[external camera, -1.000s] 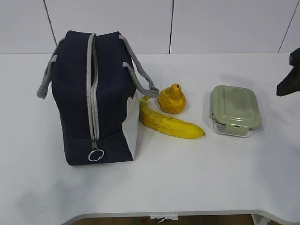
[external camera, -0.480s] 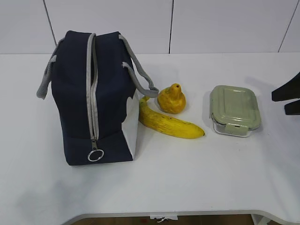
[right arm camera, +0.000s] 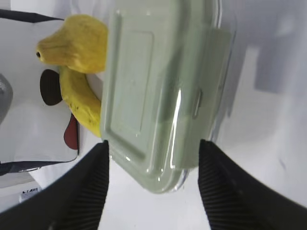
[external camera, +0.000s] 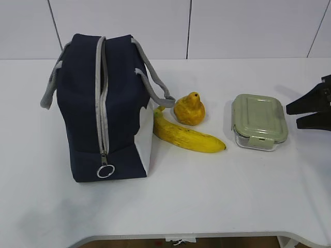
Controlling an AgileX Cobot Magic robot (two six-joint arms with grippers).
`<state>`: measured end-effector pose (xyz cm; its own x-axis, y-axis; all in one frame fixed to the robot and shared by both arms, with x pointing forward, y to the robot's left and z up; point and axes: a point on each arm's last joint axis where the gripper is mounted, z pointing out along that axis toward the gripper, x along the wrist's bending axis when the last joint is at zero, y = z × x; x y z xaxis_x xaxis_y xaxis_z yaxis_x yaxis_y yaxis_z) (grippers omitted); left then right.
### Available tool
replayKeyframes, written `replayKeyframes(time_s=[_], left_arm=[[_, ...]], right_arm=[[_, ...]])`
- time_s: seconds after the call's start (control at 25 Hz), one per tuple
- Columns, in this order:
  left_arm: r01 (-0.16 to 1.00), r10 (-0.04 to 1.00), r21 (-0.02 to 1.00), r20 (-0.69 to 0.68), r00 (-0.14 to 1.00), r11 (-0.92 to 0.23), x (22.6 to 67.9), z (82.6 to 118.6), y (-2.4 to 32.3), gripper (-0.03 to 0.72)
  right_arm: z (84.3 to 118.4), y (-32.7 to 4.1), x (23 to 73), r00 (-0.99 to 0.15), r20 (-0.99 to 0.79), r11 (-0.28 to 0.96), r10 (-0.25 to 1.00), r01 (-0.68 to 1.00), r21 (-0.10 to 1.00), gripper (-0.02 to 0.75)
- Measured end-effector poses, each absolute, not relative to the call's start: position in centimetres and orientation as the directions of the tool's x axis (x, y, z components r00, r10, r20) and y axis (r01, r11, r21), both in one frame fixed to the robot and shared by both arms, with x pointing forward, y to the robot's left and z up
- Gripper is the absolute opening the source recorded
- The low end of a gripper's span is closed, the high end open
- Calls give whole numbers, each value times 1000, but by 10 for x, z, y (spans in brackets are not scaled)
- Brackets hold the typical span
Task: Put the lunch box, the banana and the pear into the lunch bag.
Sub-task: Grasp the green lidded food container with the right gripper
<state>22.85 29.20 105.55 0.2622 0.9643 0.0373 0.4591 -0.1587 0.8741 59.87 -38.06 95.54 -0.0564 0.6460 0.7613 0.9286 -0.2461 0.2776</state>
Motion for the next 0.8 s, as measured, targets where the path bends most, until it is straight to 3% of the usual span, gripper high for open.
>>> replayKeyframes(time_s=[0.36,0.6,0.8], left_arm=[[460,965,874,36,261,-157,228,1056,292,239],[460,965,874,34,260,-155,228,1056,292,239],[461,965,874,32,260,-153,228,1056,292,239]], right_arm=[[959,-383,603,-63,750,-254,658,920,300,461],[953,-385,606,-39,744,-273,668,916,293,563],[937,-387,610,-22,752,-273,659,924,267,574]])
